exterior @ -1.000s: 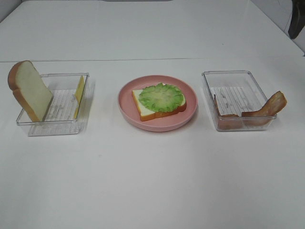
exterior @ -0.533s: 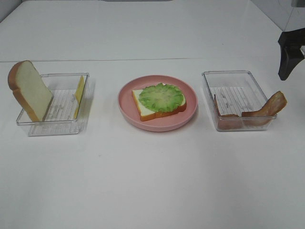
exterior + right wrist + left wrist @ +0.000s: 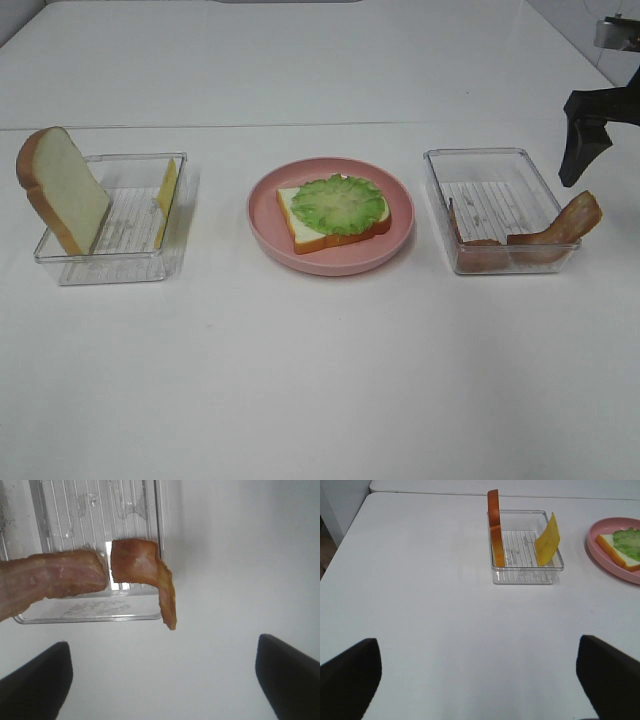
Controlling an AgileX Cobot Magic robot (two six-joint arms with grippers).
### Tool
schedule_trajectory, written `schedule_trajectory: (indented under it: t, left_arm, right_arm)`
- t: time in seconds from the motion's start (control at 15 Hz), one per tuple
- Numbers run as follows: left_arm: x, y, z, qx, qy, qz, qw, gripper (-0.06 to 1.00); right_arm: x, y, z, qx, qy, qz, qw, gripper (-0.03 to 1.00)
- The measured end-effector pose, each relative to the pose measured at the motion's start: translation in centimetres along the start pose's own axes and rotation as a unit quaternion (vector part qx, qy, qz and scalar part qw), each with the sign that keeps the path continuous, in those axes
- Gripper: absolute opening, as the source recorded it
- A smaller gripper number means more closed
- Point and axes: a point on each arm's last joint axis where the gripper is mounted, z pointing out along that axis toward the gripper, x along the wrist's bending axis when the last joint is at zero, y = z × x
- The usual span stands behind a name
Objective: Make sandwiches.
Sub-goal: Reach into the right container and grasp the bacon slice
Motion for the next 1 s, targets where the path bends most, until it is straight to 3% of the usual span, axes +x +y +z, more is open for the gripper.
schedule_trajectory:
  t: [0.27, 0.53, 1.0]
  left_arm:
    - [0.0, 0.0, 0.0, 0.000, 0.000, 0.000, 1.000, 0.98]
    - [0.0, 0.0, 0.0, 0.000, 0.000, 0.000, 1.000, 0.98]
    - [0.0, 0.0, 0.0, 0.000, 0.000, 0.000, 1.000, 0.98]
  right_arm:
    - [-0.1, 0.5, 1.9, 0.006, 0.025, 0.007, 1.000, 0.96]
    - [-0.2, 0.7, 4.5, 0.033, 0.032, 0.007, 0.999, 0.96]
    - [-0.3, 1.0, 5.9, 0.029, 0.033, 0.011, 0.999, 0.92]
